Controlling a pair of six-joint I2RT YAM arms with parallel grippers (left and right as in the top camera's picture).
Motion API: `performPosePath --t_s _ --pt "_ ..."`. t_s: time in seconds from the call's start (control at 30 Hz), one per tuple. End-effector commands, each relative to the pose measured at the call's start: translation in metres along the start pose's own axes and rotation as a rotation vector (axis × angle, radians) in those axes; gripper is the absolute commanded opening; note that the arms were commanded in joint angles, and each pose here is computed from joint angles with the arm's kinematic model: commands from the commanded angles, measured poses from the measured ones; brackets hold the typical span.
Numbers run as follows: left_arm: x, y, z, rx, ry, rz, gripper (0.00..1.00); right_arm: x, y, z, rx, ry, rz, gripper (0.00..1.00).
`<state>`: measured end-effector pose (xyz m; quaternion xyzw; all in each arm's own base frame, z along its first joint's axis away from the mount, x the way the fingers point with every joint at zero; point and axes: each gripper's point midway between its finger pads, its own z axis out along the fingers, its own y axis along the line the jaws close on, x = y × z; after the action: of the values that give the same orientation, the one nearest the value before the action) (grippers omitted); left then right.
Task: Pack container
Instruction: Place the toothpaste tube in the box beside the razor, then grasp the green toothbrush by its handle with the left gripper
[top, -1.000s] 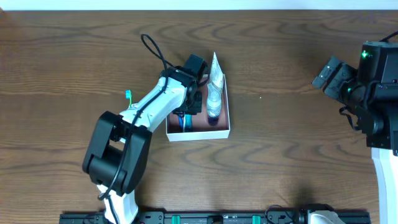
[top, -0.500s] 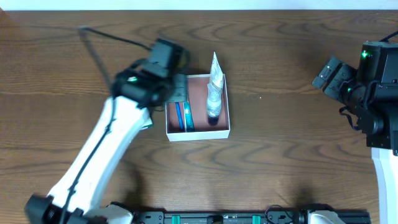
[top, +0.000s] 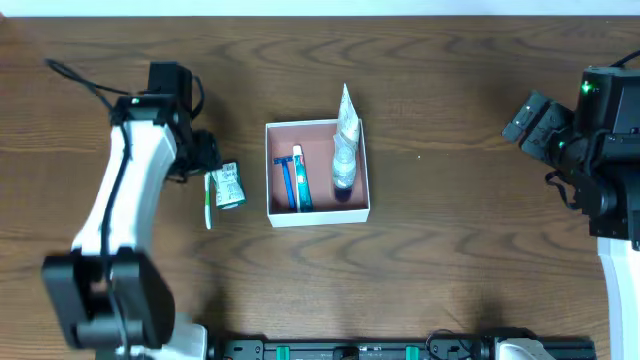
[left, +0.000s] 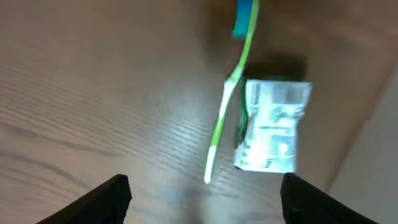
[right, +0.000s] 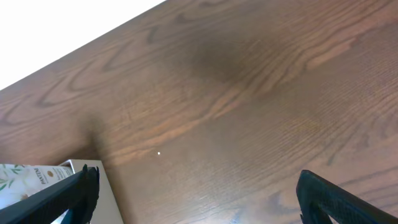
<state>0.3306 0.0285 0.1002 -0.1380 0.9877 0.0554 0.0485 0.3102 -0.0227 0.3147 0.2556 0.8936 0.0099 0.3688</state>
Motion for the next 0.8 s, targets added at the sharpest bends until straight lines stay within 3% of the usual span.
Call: performPosePath --t_s 0.0,0.17,0.77 --pt "0.009 -0.002 0.026 0.037 0.101 0.053 0.72 -0.003 -0.002 -0.002 0.004 -0.01 0.017 0.99" --pt "0.008 0.001 0.053 0.025 0.156 0.051 0.67 -0.003 -0.002 -0.002 0.004 -0.01 0.017 0.99" --pt "0.004 0.0 0.1 0.018 0.203 0.075 0.67 -0.003 -0.002 -0.002 0.004 -0.01 0.017 0.99"
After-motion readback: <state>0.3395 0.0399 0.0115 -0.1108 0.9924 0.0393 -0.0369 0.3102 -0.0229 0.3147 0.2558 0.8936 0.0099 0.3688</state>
